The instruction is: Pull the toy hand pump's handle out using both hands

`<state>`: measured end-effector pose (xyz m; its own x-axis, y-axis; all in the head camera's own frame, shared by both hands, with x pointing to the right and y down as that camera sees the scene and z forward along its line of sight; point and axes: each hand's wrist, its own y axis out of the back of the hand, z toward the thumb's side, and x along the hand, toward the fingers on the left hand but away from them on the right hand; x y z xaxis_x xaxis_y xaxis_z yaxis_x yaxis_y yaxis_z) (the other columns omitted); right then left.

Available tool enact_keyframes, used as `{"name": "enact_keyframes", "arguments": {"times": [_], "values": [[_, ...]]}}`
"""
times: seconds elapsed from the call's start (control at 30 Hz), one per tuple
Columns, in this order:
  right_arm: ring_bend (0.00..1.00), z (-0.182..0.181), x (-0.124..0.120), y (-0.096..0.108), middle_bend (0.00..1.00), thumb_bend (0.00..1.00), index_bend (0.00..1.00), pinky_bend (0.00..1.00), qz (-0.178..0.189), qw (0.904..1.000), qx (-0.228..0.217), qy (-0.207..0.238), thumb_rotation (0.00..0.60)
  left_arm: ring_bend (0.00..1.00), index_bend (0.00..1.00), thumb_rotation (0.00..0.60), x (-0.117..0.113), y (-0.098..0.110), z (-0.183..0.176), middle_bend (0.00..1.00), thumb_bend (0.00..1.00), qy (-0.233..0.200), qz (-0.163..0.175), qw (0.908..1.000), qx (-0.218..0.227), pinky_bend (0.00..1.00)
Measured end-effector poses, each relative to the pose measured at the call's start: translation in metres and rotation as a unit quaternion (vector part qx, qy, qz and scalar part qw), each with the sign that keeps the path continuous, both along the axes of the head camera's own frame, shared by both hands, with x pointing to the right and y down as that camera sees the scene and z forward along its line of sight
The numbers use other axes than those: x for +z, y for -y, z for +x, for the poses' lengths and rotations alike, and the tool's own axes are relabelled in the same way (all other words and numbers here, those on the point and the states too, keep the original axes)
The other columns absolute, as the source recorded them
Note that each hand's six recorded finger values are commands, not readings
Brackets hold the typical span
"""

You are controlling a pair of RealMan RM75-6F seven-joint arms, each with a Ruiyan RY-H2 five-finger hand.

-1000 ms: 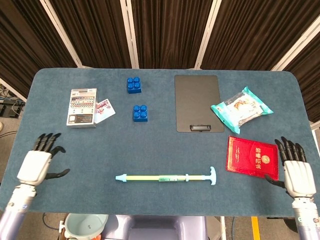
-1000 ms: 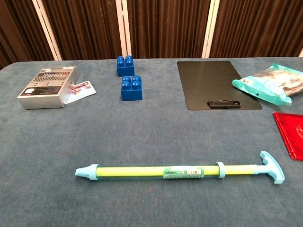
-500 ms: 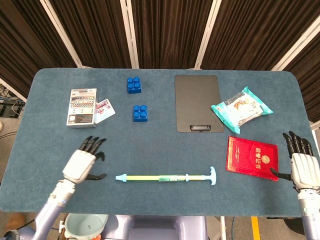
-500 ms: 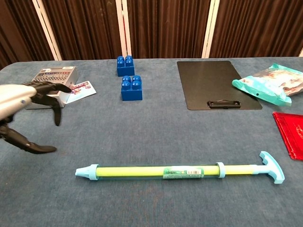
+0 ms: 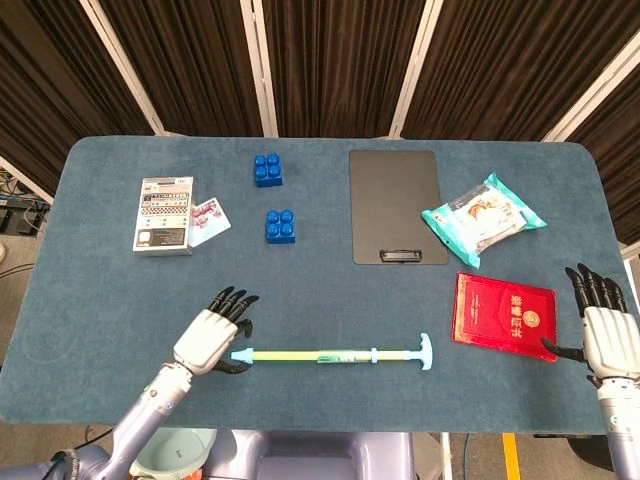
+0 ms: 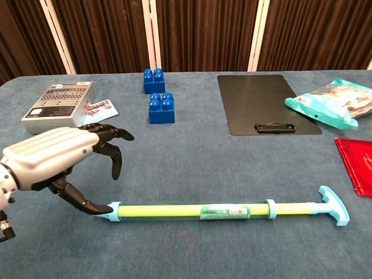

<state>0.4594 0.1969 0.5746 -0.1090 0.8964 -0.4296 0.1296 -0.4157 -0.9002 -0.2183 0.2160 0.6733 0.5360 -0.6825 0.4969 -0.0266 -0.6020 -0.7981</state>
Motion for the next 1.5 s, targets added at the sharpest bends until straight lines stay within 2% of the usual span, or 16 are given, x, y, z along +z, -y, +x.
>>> {"name": "enact_keyframes", "arguments": {"times": [0.37, 0.6, 0.73, 0.9, 1.0, 1.23, 1.5], "values": [[0.00, 0.004, -0.002, 0.001, 0.00, 0.01, 0.00, 0.00, -0.008, 1.0000, 0.000, 0.006, 0.600, 0.04, 0.48, 0.600, 0.030, -0.005, 0.026, 0.08, 0.13, 0.008, 0.001, 0.9998, 0.021, 0.01], [0.00, 0.005, -0.005, 0.001, 0.00, 0.01, 0.00, 0.00, -0.006, 0.9999, 0.002, 0.009, 0.600, 0.04, 0.52, 0.600, 0.032, -0.013, 0.043, 0.08, 0.13, -0.008, -0.003, 0.9992, 0.040, 0.01], [0.00, 0.007, -0.007, 0.001, 0.00, 0.01, 0.00, 0.00, -0.002, 0.9999, 0.006, 0.012, 0.600, 0.04, 0.56, 0.600, 0.035, -0.013, 0.045, 0.09, 0.13, -0.006, -0.004, 0.9991, 0.042, 0.01], [0.00, 0.010, -0.009, 0.002, 0.00, 0.01, 0.00, 0.00, 0.000, 0.9999, 0.009, 0.012, 0.600, 0.04, 0.56, 0.600, 0.038, -0.013, 0.045, 0.09, 0.14, 0.003, 0.000, 0.9990, 0.046, 0.01], [0.00, 0.010, -0.009, 0.002, 0.00, 0.01, 0.00, 0.00, -0.001, 0.9999, 0.009, 0.012, 0.600, 0.04, 0.59, 0.600, 0.041, -0.011, 0.044, 0.09, 0.18, 0.010, 0.003, 0.9990, 0.044, 0.01], [0.00, 0.009, -0.009, 0.000, 0.00, 0.01, 0.00, 0.00, -0.002, 0.9999, 0.007, 0.010, 0.600, 0.04, 0.71, 0.600, 0.045, -0.011, 0.042, 0.15, 0.40, 0.024, 0.013, 0.9986, 0.045, 0.01], [0.00, 0.008, -0.005, 0.000, 0.00, 0.03, 0.02, 0.00, -0.008, 0.9999, 0.006, 0.008, 0.600, 0.06, 0.74, 0.600, 0.031, -0.006, 0.041, 0.21, 0.43, 0.003, 0.052, 0.9984, 0.022, 0.03]]}}
